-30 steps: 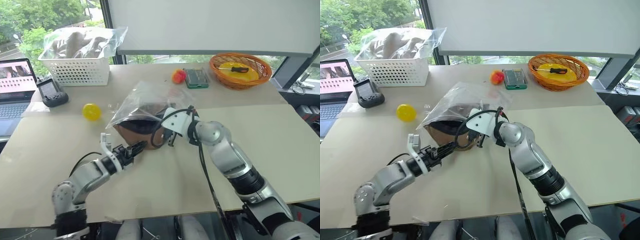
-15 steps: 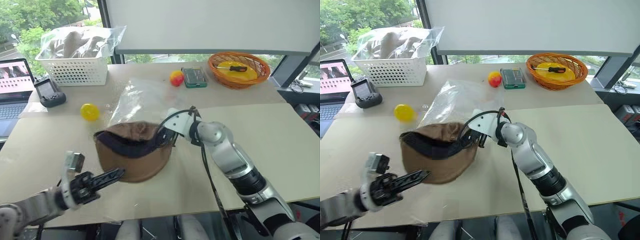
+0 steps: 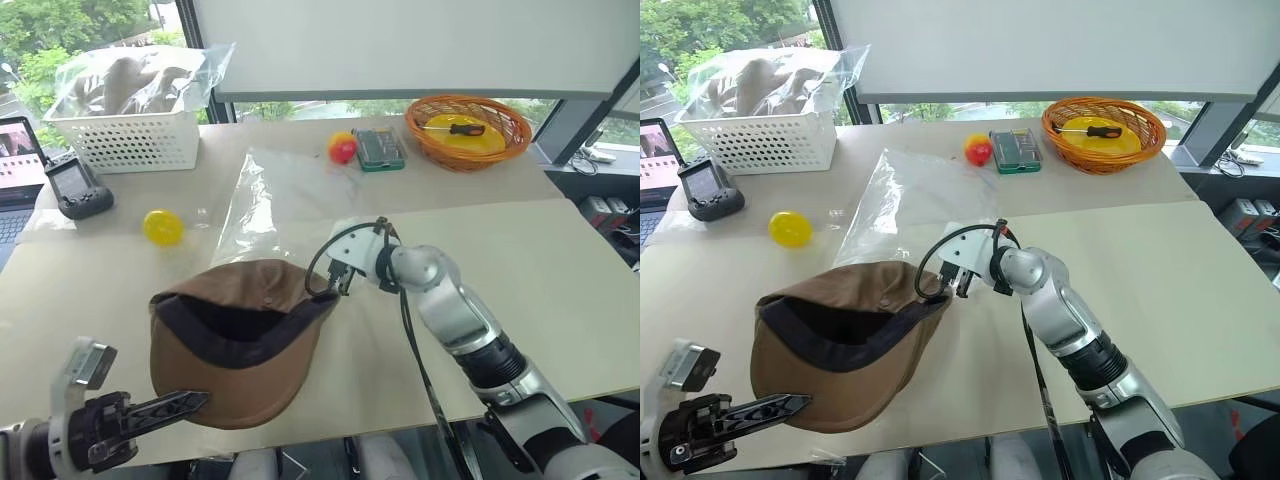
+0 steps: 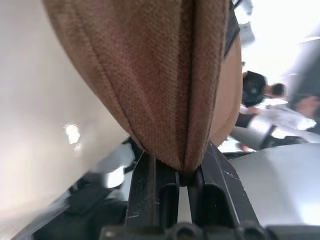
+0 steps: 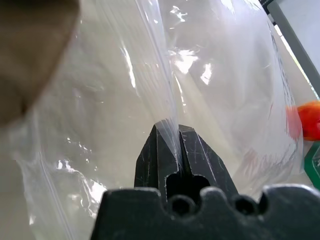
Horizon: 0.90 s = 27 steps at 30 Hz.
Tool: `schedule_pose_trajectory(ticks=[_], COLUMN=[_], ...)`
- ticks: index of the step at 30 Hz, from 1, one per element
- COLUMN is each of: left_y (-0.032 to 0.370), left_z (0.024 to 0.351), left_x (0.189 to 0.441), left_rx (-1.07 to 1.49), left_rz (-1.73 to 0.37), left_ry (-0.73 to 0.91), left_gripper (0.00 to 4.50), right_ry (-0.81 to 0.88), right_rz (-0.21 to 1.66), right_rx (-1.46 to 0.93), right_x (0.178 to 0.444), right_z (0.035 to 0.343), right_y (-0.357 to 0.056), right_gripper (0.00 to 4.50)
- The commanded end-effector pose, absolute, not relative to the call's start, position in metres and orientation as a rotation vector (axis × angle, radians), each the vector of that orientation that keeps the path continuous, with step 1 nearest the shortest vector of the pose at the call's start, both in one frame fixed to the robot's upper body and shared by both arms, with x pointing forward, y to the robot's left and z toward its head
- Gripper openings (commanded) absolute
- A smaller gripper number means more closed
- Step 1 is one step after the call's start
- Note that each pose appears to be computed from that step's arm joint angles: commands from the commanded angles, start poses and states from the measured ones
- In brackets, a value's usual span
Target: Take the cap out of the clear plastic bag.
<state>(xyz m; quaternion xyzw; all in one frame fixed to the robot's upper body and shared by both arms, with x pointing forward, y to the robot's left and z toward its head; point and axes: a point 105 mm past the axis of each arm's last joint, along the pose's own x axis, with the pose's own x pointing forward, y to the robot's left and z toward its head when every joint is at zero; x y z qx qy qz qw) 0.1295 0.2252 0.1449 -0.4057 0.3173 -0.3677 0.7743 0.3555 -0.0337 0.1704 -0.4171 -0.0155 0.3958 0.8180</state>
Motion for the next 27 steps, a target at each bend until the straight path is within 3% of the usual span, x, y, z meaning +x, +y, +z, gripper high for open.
schedule_pose_trajectory(ticks=[1,12,19,22,27], left_y=[0.238,0.253,0.296,0.295,0.275], left_z=[0.154,0.157,0.173,0.174,0.171], left_x=[0.128,0.114,0.117,0.124,0.161], left_rx=[-0.864,-0.866,-0.860,-0.844,-0.816], left_rz=[-0.755,-0.642,-0.493,-0.492,-0.545], left_ry=[0.589,0.487,0.333,0.303,0.255], left_gripper=[0.05,0.05,0.05,0.05,0.05], right_ry=[-0.101,-0.102,-0.106,-0.111,-0.117], right_rz=[0.845,0.859,0.864,0.866,0.863], right_rx=[-0.893,-0.913,-0.931,-0.936,-0.948], right_x=[0.357,0.363,0.370,0.371,0.372], right_z=[0.187,0.185,0.184,0.184,0.187], right_y=[-0.032,-0.036,-0.039,-0.038,-0.040], right_gripper=[0.00,0.00,0.00,0.00,0.00])
